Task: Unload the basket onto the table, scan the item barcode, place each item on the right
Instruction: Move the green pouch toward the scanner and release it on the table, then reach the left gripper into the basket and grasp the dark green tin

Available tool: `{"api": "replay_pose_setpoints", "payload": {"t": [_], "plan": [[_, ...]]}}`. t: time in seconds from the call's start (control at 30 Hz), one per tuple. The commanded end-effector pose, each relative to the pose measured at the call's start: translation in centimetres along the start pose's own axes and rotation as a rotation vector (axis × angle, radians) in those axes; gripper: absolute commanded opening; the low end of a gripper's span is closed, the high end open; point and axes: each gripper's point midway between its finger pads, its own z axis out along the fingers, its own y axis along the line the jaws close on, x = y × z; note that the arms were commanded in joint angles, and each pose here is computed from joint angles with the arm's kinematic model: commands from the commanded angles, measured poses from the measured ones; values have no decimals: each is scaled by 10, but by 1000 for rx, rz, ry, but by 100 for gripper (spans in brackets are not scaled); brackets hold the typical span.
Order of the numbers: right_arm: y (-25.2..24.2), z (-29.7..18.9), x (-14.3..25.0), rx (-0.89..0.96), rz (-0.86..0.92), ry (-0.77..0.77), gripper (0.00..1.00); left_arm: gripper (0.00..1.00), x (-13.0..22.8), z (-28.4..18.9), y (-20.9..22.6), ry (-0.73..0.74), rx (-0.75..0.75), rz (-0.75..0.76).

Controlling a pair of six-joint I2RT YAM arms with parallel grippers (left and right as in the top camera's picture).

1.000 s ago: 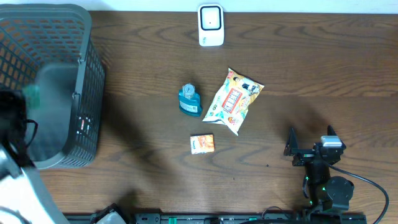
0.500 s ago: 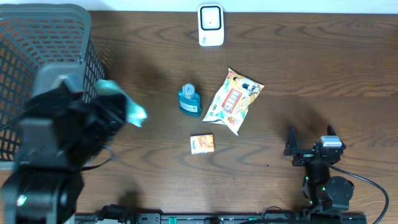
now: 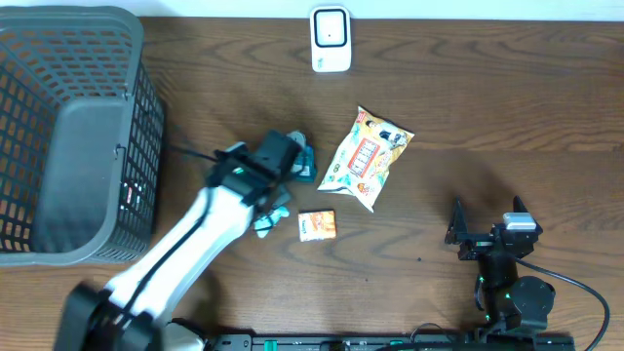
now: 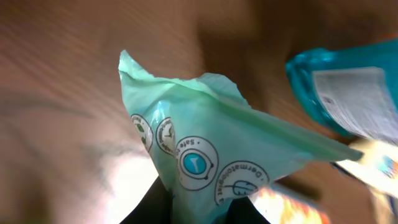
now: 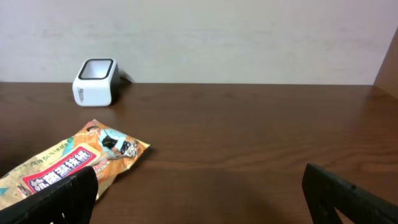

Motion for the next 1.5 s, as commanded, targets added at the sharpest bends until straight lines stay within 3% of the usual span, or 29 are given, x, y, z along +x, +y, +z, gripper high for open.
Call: {"api": "replay_pose_setpoints", "payload": {"t": [0.0,0.13,0.17,0.2,0.23,0.27,0.37,0.53,0.77,0.87,0.93,1.07,1.1,1.23,1.37,1.47], "plan": [[1,0,0,-4,-15,-1,99,15,6,30,-5,2,-60,-49],[1,0,0,-4,-15,-1,99,17,16,54,-3,31,-121,-67],[1,0,0,-4,-15,-1,99,31,18,55,-2,35,-128,-65],[1,0,0,-4,-15,-1,99,67,19,55,-1,40,-130,-65],[1,0,0,-4,-15,-1,99,80,20,54,-2,48,-126,-61],[1,0,0,-4,-15,-1,99,88,20,52,-3,55,-119,-62],[1,0,0,-4,-15,-1,99,96,14,41,-6,45,-101,-36],[1,0,0,-4,-15,-1,99,98,-6,-6,-22,1,-11,65],[1,0,0,-4,-15,-1,99,98,-57,-111,-28,-151,184,130],[1,0,0,-4,-15,-1,99,98,-95,-179,-8,-308,294,98],[1,0,0,-4,-15,-1,99,98,-116,-202,9,-403,289,68],[1,0,0,-4,-15,-1,99,98,-159,-246,62,-569,220,-88],[1,0,0,-4,-15,-1,99,98,-179,-266,92,-625,189,-194],[1,0,0,-4,-15,-1,99,98,-210,-288,145,-689,138,-382],[1,0,0,-4,-15,-1,99,98,-228,-268,190,-618,120,-585],[1,0,0,-4,-15,-1,99,98,-237,-224,208,-437,153,-696]]}}
